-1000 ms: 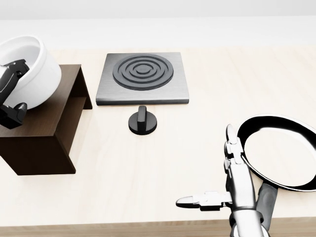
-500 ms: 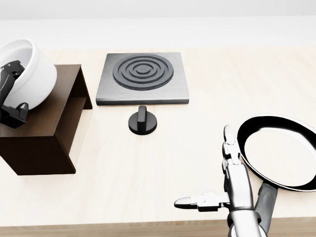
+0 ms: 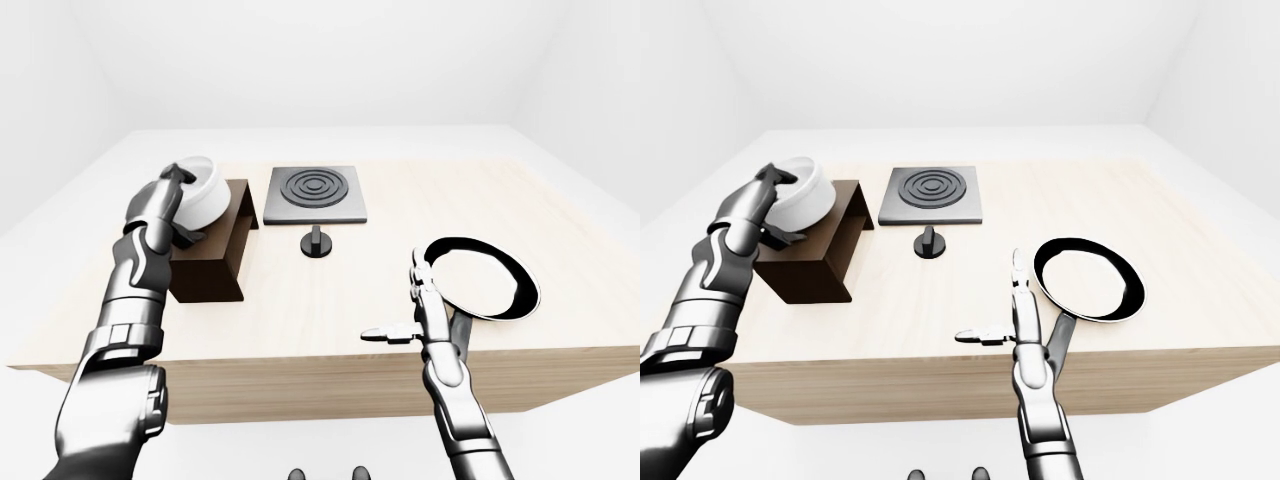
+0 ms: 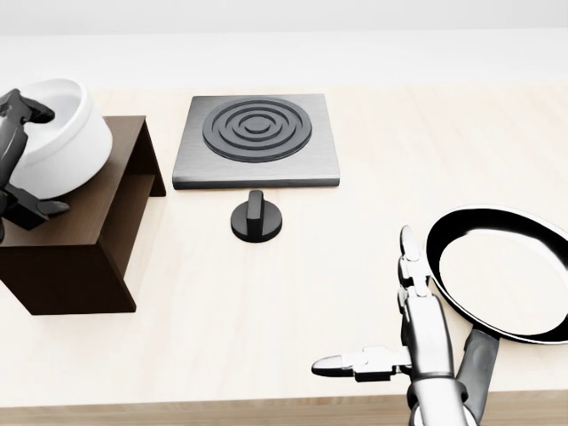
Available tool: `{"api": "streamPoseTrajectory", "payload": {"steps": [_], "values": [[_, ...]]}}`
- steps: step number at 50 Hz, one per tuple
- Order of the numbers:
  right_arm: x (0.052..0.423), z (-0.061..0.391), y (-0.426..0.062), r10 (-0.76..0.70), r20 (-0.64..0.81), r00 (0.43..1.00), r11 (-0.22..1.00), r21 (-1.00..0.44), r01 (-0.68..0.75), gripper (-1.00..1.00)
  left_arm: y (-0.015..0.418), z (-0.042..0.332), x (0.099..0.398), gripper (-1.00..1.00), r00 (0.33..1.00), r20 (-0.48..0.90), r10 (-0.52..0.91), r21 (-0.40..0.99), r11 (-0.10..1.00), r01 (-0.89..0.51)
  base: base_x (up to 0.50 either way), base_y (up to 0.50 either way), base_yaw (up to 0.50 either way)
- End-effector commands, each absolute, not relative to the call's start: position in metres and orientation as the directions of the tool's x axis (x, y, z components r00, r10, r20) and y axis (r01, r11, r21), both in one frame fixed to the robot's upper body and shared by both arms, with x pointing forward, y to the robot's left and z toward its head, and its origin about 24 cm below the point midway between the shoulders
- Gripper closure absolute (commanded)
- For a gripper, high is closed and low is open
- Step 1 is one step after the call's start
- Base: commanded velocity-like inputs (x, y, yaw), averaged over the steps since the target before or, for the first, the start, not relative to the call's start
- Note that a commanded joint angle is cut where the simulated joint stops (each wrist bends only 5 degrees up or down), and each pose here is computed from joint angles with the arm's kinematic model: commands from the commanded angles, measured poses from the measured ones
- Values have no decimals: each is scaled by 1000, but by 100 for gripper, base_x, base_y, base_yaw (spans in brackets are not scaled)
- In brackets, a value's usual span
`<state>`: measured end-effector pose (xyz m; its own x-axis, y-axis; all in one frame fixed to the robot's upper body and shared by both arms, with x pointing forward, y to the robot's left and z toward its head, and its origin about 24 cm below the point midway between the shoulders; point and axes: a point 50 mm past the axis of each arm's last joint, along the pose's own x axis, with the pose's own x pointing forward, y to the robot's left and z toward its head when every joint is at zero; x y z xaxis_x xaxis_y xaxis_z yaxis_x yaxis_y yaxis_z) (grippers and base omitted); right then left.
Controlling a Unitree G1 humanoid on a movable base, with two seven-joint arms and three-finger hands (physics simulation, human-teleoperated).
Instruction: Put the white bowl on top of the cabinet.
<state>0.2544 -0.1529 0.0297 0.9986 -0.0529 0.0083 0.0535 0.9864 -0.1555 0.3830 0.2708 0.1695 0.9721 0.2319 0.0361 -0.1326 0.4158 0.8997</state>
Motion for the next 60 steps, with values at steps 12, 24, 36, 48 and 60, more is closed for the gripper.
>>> {"api": "streamPoseTrajectory", "payload": {"steps": [12,24,36,48,60], "values": [[254,28,-152,-49,3,999,986,-160,49,-100,270,169,384,-100,967,57,250,915,375,-151,0,0,0],[254,29,-153,-50,7,999,986,-159,50,-100,268,166,381,-100,968,66,240,912,380,-156,0,0,0],[255,28,-147,-46,5,999,984,-171,46,-100,248,181,351,-100,972,197,132,859,455,-235,0,0,0],[266,42,-144,-45,33,998,988,-147,49,-100,216,173,325,-100,954,294,52,736,625,-261,0,0,0],[283,67,-141,-77,69,995,986,-141,86,-100,209,148,312,-100,957,278,85,601,762,-242,0,0,0]]}}
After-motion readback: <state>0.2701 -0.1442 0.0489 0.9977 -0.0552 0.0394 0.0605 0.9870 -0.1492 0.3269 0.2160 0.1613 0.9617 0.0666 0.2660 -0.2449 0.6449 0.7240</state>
